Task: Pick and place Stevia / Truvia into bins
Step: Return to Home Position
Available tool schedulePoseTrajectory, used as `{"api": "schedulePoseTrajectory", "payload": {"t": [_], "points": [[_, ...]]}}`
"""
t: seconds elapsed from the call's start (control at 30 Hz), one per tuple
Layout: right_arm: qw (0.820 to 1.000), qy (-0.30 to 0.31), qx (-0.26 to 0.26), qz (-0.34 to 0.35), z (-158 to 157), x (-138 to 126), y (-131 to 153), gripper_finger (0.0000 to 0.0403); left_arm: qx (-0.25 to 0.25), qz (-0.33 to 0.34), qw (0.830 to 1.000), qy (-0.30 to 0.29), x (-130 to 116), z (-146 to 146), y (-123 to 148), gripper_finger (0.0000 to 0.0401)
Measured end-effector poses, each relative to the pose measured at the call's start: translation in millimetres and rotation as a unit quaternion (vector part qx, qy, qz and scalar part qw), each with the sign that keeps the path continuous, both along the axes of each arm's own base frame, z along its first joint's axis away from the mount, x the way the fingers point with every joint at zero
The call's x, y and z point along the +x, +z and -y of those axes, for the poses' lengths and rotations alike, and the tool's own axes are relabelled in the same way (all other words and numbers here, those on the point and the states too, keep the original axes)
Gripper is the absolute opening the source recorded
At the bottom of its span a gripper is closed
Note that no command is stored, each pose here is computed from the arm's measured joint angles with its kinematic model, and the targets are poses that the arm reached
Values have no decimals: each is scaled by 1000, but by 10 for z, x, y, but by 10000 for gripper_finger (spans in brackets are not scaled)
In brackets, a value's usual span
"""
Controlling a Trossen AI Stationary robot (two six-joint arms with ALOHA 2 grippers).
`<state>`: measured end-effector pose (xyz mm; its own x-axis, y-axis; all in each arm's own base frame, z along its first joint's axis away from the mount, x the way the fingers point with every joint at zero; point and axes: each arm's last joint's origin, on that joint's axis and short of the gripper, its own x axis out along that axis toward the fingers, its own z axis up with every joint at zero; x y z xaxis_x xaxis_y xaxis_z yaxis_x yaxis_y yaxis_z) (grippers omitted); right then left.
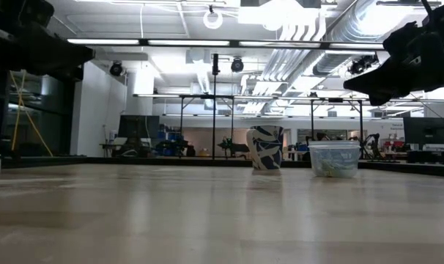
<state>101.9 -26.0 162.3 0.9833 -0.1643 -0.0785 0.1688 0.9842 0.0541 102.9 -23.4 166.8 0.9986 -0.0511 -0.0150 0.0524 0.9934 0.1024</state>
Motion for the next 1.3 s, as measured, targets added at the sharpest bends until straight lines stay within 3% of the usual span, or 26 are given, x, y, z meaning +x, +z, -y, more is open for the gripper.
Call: {"api": "schedulePoseTrajectory", "payload": {"t": [0.3, 1.3], "points": [[1000, 0, 0, -2, 0, 0, -3, 4, 0, 4, 998, 69, -1, -40, 8, 44], [1000, 0, 0, -2, 0, 0, -5, 1, 0, 3, 998, 70, -1, -41, 3, 44]]}}
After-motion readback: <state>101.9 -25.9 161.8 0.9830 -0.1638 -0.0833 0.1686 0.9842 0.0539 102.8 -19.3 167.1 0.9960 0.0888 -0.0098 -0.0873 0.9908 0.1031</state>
